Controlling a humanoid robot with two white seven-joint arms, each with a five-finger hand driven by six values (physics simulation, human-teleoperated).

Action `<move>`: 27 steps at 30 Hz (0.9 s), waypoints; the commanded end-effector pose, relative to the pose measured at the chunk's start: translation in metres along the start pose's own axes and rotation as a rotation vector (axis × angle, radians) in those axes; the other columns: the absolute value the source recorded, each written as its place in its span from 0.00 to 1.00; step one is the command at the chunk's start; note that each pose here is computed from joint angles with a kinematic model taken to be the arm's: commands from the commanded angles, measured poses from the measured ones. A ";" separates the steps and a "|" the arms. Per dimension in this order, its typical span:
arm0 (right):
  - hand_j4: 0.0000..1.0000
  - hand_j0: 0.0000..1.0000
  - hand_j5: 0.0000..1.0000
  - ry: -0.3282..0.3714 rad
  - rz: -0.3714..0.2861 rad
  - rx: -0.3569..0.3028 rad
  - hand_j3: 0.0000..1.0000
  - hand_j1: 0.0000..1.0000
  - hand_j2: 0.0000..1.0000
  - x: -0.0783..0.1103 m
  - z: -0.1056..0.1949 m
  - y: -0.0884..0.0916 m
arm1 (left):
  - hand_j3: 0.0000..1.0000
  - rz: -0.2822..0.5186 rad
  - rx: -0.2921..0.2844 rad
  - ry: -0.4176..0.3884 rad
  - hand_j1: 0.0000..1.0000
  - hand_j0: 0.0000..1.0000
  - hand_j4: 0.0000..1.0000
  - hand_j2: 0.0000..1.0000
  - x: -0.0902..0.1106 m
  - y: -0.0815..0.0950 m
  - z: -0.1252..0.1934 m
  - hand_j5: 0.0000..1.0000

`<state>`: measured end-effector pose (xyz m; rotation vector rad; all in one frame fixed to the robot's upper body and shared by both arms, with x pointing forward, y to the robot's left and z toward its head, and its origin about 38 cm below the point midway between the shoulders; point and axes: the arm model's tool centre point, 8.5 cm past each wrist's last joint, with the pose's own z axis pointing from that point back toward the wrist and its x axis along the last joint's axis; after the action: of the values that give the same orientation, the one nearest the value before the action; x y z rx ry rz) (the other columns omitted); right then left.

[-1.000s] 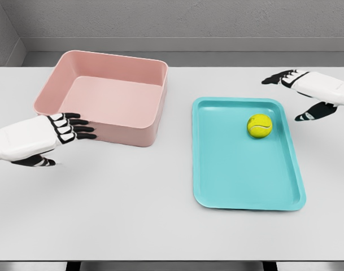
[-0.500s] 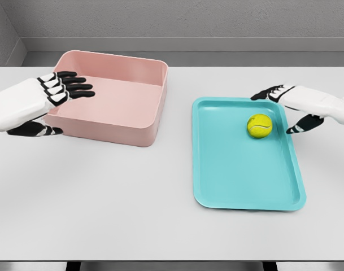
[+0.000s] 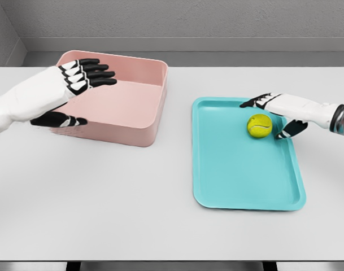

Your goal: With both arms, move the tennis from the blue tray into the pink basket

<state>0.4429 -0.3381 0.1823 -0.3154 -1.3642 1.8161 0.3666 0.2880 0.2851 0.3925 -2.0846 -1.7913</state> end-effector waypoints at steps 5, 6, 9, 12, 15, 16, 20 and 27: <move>1.00 1.00 1.00 0.019 -0.020 0.017 1.00 1.00 1.00 -0.007 -0.003 0.008 | 1.00 0.013 -0.426 -0.042 1.00 1.00 1.00 1.00 0.012 -0.068 0.009 1.00; 1.00 1.00 1.00 0.022 -0.022 0.017 1.00 1.00 1.00 -0.008 -0.003 0.008 | 1.00 -0.015 -0.451 -0.031 1.00 1.00 1.00 1.00 0.010 -0.067 0.014 1.00; 1.00 1.00 1.00 0.034 -0.028 0.024 1.00 1.00 1.00 -0.009 -0.005 0.011 | 1.00 -0.061 -0.491 -0.022 1.00 1.00 1.00 1.00 0.003 -0.053 0.014 1.00; 1.00 1.00 1.00 0.034 -0.032 0.031 1.00 1.00 1.00 -0.009 -0.011 0.013 | 1.00 -0.079 -0.554 -0.026 1.00 1.00 1.00 1.00 0.002 -0.053 0.011 1.00; 1.00 1.00 1.00 0.036 -0.021 0.037 1.00 1.00 1.00 -0.008 -0.013 0.014 | 1.00 -0.103 -0.512 -0.059 1.00 1.00 1.00 1.00 0.004 -0.045 -0.008 1.00; 1.00 1.00 1.00 0.038 -0.020 0.038 1.00 1.00 1.00 -0.009 -0.013 0.014 | 1.00 -0.111 -0.510 -0.061 1.00 1.00 1.00 1.00 0.003 -0.042 -0.010 1.00; 0.98 0.98 0.98 0.048 -0.024 0.043 0.98 0.98 0.98 -0.012 -0.012 0.016 | 1.00 -0.121 -0.597 -0.121 1.00 1.00 1.00 1.00 0.011 -0.053 -0.033 1.00; 0.89 0.89 0.89 0.057 -0.030 0.051 0.89 0.89 0.89 -0.016 -0.013 0.020 | 1.00 -0.063 -0.669 -0.145 1.00 1.00 1.00 1.00 0.018 -0.077 -0.024 1.00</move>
<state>0.4511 -0.3405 0.1563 -0.3158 -1.2774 1.8071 0.3621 0.2469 0.2192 0.1713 -1.4389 -2.4721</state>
